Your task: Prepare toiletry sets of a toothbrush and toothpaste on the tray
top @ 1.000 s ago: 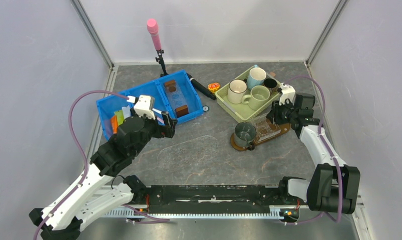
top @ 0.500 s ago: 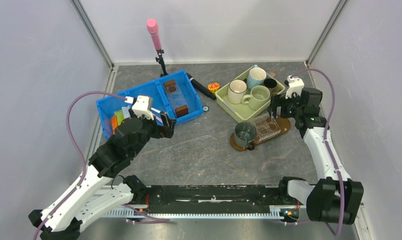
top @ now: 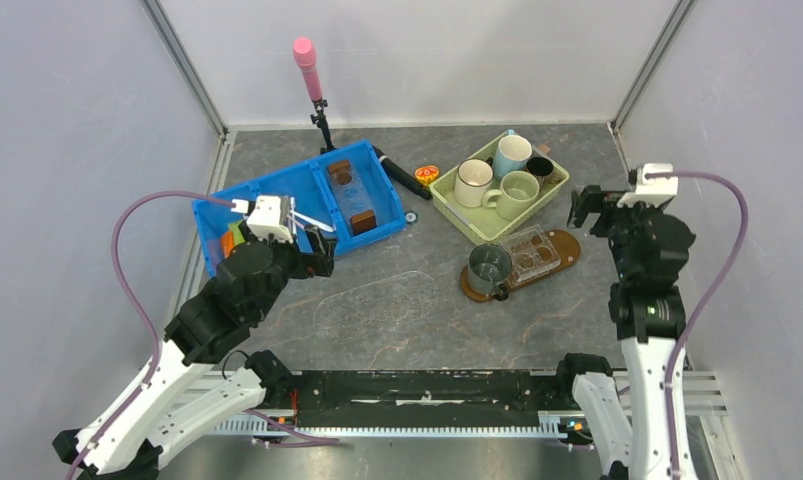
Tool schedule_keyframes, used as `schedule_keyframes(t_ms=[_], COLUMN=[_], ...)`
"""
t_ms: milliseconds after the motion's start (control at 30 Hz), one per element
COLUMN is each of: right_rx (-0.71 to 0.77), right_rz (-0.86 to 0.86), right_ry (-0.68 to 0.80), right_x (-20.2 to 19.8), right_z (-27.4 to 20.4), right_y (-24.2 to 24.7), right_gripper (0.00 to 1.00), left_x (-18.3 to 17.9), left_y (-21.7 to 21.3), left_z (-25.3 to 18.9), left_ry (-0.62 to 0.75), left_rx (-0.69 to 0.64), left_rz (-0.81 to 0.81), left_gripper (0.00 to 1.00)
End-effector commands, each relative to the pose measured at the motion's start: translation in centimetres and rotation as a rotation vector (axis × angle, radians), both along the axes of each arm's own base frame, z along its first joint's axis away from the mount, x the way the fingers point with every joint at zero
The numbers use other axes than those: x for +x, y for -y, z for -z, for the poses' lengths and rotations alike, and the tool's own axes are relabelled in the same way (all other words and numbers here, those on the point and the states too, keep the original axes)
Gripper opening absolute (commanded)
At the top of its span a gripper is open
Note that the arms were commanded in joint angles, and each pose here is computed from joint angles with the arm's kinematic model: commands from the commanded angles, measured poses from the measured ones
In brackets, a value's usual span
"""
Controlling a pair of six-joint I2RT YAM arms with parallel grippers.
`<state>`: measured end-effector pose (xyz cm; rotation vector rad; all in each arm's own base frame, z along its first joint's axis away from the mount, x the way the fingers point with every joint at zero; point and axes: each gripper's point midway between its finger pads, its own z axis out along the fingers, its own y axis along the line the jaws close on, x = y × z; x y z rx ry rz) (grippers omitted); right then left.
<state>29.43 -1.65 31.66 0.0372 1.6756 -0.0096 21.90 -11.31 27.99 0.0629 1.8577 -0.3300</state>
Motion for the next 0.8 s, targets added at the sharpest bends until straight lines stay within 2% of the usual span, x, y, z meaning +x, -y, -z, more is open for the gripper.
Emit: schedule_keyframes(t_ms=[0,133,233,467,533,667,767], right_rx=[0.006,0.015,0.036,0.034,0.018,-0.029,-0.062], right_rz=[-0.010,-0.040,-0.081,-0.133,-0.145,-0.174,-0.194], right_ry=[0.080,0.027,0.043,0.020,0.007,-0.022,-0.028], right_x=[-1.2,-0.8,-0.7,0.4,0.7,1.2,1.1], right_z=[-1.3,-1.0,-1.2,-0.7,-0.6,-0.3,-0.3], right_y=[-0.4,-1.0,-1.9,-3.3,-3.7,-5.0,-5.9], right_gripper=[0.98,0.97,0.97,0.97,0.97,0.97,0.97], left_x=[0.2,0.2,0.5,2.1,2.9,4.8,6.1], left_y=[-2.1,-2.4,-2.9,-5.6,-6.6,-10.0,-12.2], left_z=[-1.7,-1.9,-1.7,0.0,0.7,2.8,3.9], left_ry=[0.026,0.008,-0.009,-0.092,-0.135,-0.240,-0.272], left_rx=[0.009,0.034,0.077,0.231,0.211,0.089,0.081], left_rz=[-0.104,-0.119,-0.151,-0.331,-0.379,-0.480,-0.544], left_gripper=[1.00,1.00,1.00,1.00,1.00,0.99,0.98])
